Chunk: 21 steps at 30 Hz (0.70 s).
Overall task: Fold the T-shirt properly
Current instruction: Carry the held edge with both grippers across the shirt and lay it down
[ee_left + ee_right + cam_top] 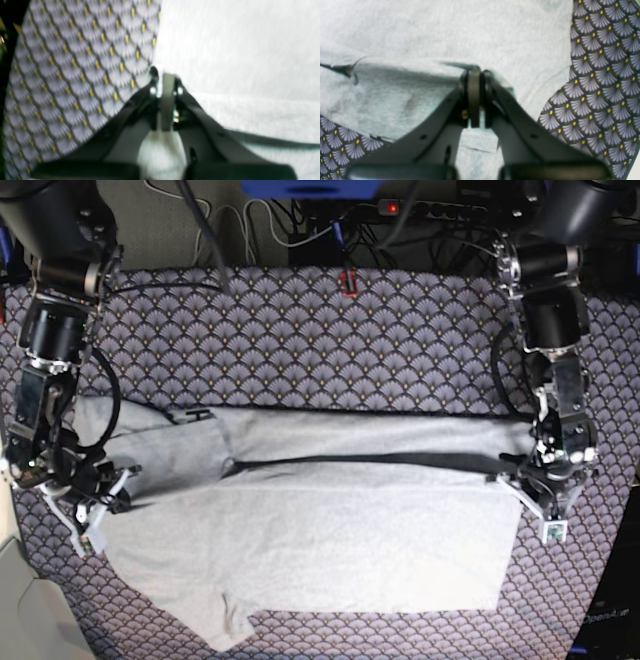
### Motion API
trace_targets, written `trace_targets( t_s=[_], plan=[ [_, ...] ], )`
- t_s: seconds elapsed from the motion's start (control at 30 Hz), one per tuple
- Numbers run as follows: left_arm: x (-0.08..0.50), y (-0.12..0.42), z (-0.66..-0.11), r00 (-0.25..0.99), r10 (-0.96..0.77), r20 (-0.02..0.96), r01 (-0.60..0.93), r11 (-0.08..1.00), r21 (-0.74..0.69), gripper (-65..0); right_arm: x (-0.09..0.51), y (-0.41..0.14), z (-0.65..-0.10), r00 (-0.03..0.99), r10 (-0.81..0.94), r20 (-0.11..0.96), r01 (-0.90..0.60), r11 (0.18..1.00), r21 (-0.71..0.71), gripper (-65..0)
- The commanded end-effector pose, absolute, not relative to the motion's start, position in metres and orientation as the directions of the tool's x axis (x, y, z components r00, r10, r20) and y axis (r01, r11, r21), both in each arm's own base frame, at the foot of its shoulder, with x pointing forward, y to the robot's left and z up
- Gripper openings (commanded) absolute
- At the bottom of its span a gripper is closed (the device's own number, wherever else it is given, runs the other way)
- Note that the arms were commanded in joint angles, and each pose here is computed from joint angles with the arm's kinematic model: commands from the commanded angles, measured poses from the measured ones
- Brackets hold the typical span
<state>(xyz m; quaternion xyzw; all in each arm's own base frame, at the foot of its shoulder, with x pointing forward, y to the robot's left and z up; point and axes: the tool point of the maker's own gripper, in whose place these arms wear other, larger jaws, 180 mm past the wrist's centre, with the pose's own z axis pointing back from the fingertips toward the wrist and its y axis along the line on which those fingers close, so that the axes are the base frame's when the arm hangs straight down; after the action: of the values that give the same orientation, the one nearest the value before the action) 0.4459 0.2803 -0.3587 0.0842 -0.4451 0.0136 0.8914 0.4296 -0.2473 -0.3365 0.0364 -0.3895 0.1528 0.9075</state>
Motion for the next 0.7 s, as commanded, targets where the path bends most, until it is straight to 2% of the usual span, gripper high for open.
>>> trace_targets(
  t_s=[0.0,0.27,0.33,0.4,0.57,0.67],
  plan=[
    [0.46,0.286,-0.333,0.543,-0.064,0.838,-0.112,0.983,0.147,-64.1,0.443,-0.255,-0.312,0.599,0.251,0.76,-0.296,0.952,-0.081,-65.0],
    [0.46,0.287,-0.332,0.536,-0.066,0.842,-0.112,0.983,0.149,-64.0,0.442,-0.256,-0.313,0.602,0.252,0.758,-0.294,0.952,-0.083,-65.0],
    [0.46,0.287,-0.333,0.539,-0.066,0.84,-0.112,0.983,0.148,-62.4,0.442,-0.256,-0.313,0.602,0.252,0.758,-0.294,0.952,-0.083,-64.8],
    [0.46,0.287,-0.333,0.54,-0.064,0.839,-0.113,0.983,0.148,-56.0,0.441,-0.255,-0.314,0.603,0.251,0.757,-0.295,0.952,-0.081,-60.4],
    [0.452,0.287,-0.34,0.549,-0.07,0.833,-0.109,0.982,0.155,-33.4,0.441,-0.254,-0.315,0.604,0.25,0.756,-0.296,0.952,-0.078,-44.8],
    [0.447,0.287,-0.34,0.548,-0.078,0.833,-0.107,0.981,0.162,-27.7,0.44,-0.256,-0.315,0.607,0.25,0.755,-0.294,0.952,-0.079,-39.0]
  ],
)
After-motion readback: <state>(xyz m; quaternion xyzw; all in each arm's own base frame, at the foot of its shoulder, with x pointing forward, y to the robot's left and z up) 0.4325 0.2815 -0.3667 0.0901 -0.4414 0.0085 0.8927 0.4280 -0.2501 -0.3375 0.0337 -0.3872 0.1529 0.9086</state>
